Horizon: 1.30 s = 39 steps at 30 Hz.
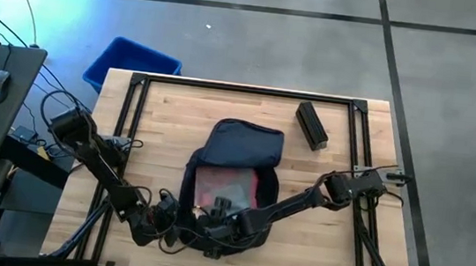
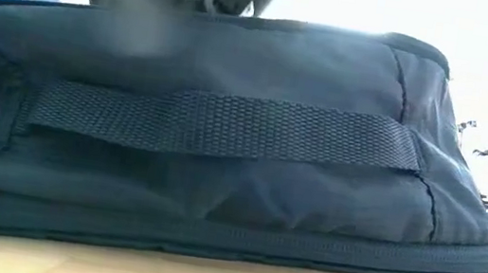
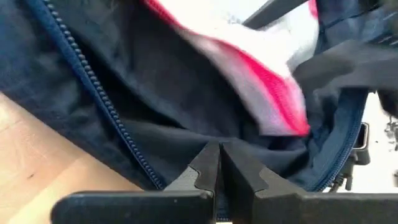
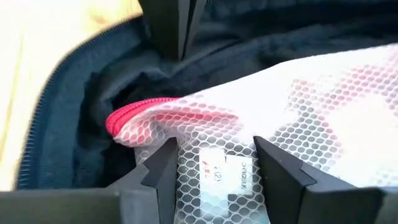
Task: Unpack backpack
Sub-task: Remove the transparent pink zip bag from the blue backpack
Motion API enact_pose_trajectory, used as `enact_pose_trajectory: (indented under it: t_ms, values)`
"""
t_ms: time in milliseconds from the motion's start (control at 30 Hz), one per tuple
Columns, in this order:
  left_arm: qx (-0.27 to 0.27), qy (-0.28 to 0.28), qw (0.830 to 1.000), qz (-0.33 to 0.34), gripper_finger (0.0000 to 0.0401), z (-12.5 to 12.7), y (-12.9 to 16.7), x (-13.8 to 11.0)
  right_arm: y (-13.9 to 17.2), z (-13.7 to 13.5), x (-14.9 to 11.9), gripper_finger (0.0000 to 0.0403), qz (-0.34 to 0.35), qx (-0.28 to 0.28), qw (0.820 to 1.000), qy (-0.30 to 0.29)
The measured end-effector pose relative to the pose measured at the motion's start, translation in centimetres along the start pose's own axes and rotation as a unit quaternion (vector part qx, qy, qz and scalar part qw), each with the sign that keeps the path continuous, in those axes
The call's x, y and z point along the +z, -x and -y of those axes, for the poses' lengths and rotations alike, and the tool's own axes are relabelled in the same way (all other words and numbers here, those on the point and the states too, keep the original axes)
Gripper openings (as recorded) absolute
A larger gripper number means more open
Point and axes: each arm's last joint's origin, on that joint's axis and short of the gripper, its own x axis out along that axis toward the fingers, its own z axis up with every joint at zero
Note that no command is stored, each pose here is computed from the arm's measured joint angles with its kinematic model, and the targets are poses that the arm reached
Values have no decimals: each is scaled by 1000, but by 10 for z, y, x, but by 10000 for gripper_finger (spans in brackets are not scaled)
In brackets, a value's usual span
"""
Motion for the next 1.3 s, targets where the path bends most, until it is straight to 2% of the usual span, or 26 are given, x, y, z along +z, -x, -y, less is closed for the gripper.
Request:
enact_pose_trajectory:
  t_ms: [167,467,567,800,933,1067,1167,1300]
  values:
    - [-13,-9,1000,26,0,0,-9,-2,13,12,11,149,8,-4,1000,-11]
    - [15,-10,999,33,0,-11,-21,-7,30,52,35,149,25,-28,998,-58]
    - [41,1,998,38,0,-16,-22,-6,45,68,46,149,41,-27,996,-70]
    - [135,35,988,61,0,-34,-18,5,91,90,68,149,73,32,994,-68]
    - [151,35,985,80,0,-37,-18,15,113,93,77,149,101,79,989,-71]
    - [117,-11,989,86,0,-30,-21,17,122,93,82,149,128,83,985,-83]
    - [71,-58,992,85,0,-20,-25,16,117,98,84,149,143,39,983,-109]
    - [22,-92,992,82,0,-7,-27,18,115,119,96,149,200,-25,963,-177]
